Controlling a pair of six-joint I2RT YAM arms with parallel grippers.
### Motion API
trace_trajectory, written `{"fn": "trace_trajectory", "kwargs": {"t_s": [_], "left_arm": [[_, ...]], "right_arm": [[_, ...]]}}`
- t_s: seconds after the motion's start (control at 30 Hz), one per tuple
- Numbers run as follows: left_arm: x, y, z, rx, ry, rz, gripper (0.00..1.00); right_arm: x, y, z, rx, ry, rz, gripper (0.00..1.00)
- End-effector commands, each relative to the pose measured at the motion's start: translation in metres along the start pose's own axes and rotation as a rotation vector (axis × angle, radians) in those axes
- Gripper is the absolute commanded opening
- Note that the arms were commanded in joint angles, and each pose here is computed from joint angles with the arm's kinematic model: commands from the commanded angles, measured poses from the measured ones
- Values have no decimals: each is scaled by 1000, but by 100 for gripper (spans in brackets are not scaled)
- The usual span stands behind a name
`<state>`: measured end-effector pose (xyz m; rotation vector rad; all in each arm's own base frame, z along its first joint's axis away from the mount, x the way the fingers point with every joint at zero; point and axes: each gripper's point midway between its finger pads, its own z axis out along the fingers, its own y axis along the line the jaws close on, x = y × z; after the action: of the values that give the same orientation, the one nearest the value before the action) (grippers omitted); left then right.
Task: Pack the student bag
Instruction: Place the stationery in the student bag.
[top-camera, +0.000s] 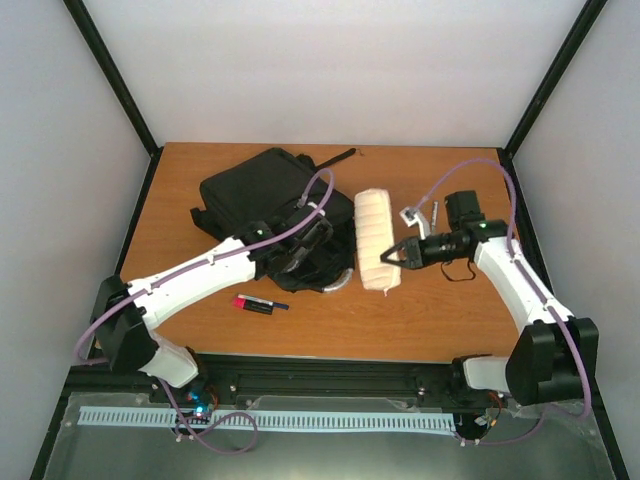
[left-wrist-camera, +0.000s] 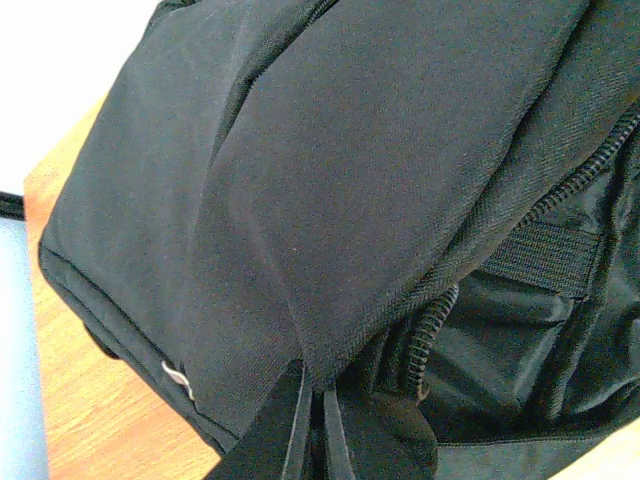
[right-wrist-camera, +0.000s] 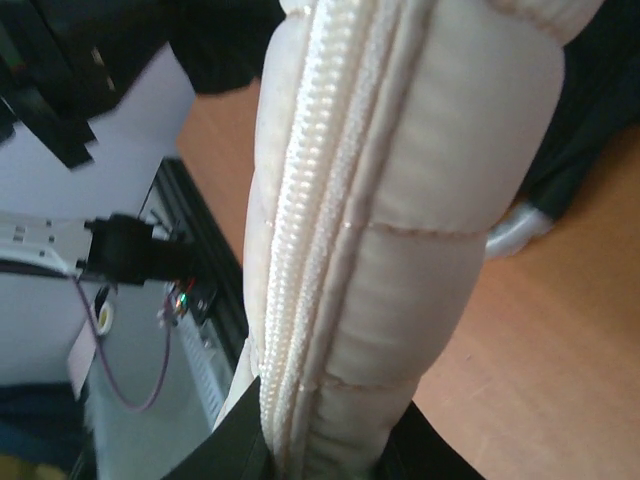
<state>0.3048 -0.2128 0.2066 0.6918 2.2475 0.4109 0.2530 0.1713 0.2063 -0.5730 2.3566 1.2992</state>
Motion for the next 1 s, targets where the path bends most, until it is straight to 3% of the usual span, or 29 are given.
{"fn": "trace_trajectory", "kwargs": {"t_s": [0.0, 0.33, 0.5, 0.57, 0.77, 0.97], "left_arm": [[-37, 18, -23, 74, -165, -192, 1], [-42, 46, -39, 93, -244, -260, 1], [-40, 46, -43, 111, -287, -254, 1], [-39, 46, -44, 121, -304, -259, 1], [-39, 45, -44, 134, -325, -253, 1], [-36, 50, -42, 104, -328, -251, 1]], "right_arm": [[34, 15, 29, -72, 111, 43, 3], [74, 16, 81, -149, 314, 71, 3], [58, 6, 100, -169, 376, 96, 3], [46, -11, 109, -92, 393, 81, 3], [23, -54, 128, 63, 403, 17, 3], [-7, -73, 143, 130, 312, -52, 6]]}}
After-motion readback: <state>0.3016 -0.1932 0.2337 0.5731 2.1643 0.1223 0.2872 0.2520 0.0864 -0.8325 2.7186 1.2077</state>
